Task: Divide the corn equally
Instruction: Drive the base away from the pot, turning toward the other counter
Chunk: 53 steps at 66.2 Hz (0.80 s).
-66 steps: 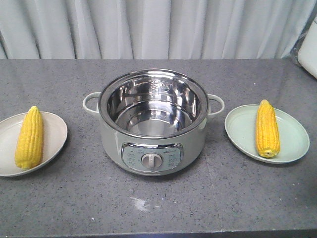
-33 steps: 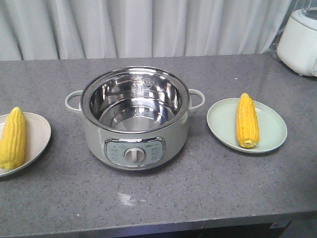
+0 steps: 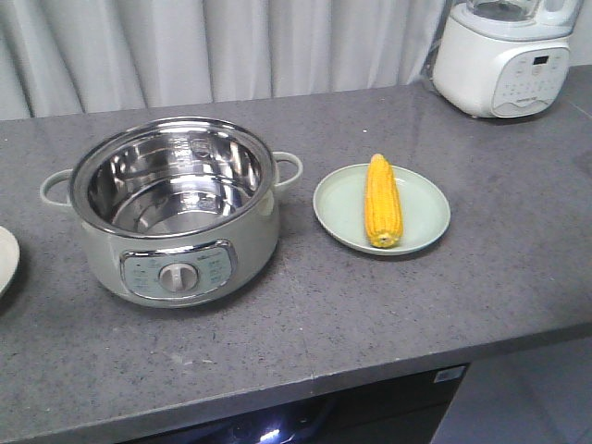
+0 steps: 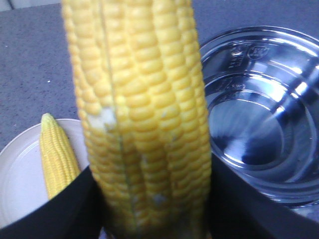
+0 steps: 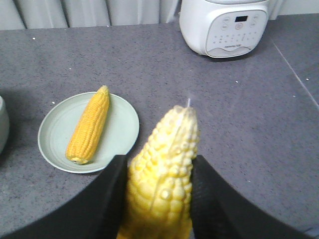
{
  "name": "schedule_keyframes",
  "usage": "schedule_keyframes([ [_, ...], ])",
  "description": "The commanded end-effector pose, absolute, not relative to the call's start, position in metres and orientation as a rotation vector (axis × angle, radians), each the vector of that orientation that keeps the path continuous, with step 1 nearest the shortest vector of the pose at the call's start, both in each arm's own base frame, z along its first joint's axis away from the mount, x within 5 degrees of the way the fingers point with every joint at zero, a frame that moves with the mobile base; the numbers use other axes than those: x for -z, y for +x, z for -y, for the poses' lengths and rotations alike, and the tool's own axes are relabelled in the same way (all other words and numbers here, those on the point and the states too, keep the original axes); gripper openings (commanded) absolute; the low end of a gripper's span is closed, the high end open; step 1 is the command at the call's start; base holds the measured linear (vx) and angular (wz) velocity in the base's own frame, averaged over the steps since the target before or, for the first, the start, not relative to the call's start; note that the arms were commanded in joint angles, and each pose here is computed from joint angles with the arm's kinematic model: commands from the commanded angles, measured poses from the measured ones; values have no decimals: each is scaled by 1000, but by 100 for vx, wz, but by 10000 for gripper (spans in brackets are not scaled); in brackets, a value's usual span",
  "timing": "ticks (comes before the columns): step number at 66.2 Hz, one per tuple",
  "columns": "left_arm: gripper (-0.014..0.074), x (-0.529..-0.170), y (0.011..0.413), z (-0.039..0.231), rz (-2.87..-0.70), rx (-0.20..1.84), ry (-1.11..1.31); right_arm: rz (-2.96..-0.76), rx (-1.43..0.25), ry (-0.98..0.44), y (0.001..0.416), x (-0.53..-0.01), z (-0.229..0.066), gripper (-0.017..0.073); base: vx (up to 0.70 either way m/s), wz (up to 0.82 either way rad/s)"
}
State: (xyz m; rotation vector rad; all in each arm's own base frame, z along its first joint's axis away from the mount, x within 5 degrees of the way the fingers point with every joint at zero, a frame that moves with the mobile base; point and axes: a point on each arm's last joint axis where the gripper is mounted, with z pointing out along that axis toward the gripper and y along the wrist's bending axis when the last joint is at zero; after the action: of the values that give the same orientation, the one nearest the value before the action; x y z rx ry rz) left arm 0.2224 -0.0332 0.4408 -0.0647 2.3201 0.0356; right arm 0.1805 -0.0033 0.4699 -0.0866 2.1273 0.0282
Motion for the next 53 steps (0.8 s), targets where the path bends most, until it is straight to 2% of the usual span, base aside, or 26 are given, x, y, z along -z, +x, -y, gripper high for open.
schedule_keyframes([
  [1, 2, -457, 218, 32, -2211, -15, -67, -2026, -8, -76, 177, -484, 5, 119, -5, -31],
  [53, 2, -457, 218, 32, -2211, -15, -67, -2026, -8, -76, 177, -484, 5, 119, -7, -35],
])
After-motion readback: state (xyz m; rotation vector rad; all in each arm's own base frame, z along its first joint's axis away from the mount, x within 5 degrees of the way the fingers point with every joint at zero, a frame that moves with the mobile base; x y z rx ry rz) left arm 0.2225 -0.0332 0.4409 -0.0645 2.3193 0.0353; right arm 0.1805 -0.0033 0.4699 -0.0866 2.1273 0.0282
